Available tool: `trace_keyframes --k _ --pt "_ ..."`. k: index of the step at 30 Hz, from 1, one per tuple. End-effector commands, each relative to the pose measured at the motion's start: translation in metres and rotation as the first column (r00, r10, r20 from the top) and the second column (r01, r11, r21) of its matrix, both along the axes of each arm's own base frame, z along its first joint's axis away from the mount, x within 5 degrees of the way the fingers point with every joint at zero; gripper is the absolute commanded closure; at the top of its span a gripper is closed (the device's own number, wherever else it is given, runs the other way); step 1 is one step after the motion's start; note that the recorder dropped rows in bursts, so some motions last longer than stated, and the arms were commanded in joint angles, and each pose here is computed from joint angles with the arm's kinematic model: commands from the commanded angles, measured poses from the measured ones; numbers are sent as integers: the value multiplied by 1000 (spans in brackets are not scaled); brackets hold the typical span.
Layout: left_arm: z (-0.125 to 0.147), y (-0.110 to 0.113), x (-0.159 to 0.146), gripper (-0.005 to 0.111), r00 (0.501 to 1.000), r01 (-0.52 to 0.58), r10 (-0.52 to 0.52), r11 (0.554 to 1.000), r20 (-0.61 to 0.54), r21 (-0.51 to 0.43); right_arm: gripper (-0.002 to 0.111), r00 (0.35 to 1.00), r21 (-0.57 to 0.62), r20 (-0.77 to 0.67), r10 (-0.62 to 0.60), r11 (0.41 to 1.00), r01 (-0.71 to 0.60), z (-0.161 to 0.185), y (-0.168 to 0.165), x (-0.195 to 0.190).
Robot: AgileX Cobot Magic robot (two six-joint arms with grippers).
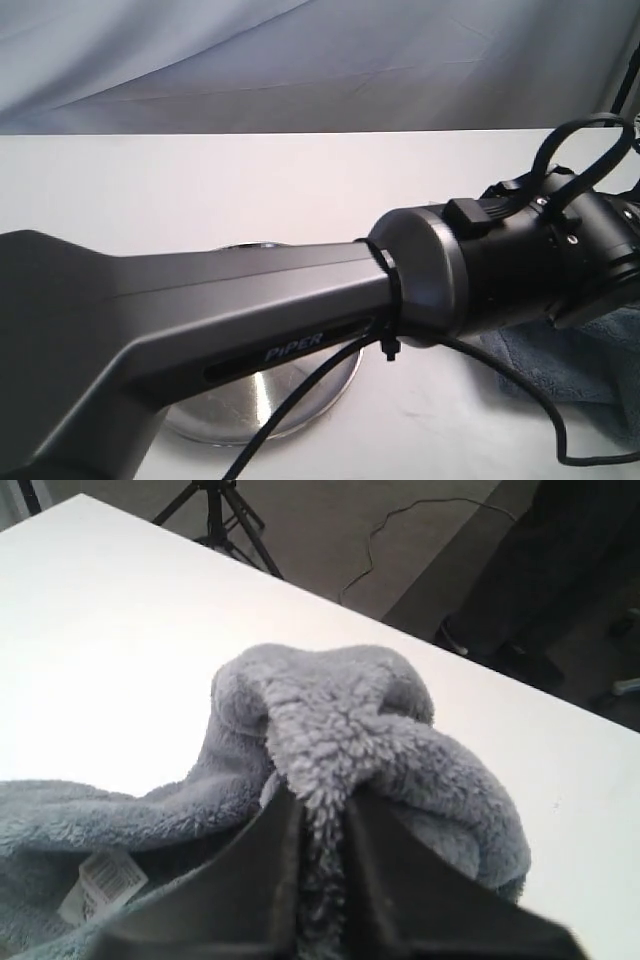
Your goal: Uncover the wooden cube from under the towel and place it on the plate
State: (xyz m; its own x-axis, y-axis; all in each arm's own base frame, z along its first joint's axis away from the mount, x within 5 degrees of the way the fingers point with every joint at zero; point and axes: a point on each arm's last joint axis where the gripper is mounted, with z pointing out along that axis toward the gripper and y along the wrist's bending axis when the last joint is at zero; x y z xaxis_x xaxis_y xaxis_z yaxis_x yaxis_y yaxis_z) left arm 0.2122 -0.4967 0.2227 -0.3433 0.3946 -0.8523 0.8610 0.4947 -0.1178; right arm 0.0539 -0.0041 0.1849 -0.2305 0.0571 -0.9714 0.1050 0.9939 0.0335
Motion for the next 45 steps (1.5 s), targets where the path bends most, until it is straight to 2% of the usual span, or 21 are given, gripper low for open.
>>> trace_keyframes --k 1,12,15,20,24,29,34,38,40,45 --pt "1 2 0 79 999 -21 22 999 -35 25 108 1000 -1 0 3 1000 -3 -1 0 0" --pt "-5 7 0 21 994 -57 66 994 -91 95 108 1000 -1 0 3 1000 -3 -1 0 0" --pt "-2 8 0 11 994 -57 65 994 -88 89 108 1000 -1 0 3 1000 -3 -1 0 0" --pt "23 15 0 10 999 -50 51 996 -18 78 108 1000 -1 0 3 1000 -3 -1 0 0" --pt "42 28 4 10 996 -86 89 986 -16 144 108 1000 -1 0 3 1000 -3 -1 0 0" --pt "53 51 30 10 981 -174 190 953 -41 247 108 1000 -1 0 3 1000 -3 -1 0 0" --pt "49 76 62 11 953 -254 292 915 -82 312 108 1000 -1 0 3 1000 -3 -1 0 0" --pt "38 94 80 11 888 -276 375 897 -265 345 108 1000 -1 0 3 1000 -3 -1 0 0" --pt "31 97 85 11 864 -276 392 894 -317 353 108 1000 -1 0 3 1000 -3 -1 0 0" --pt "6 90 85 11 856 -245 388 887 -342 392 108 1000 -1 0 3 1000 -3 -1 0 0"
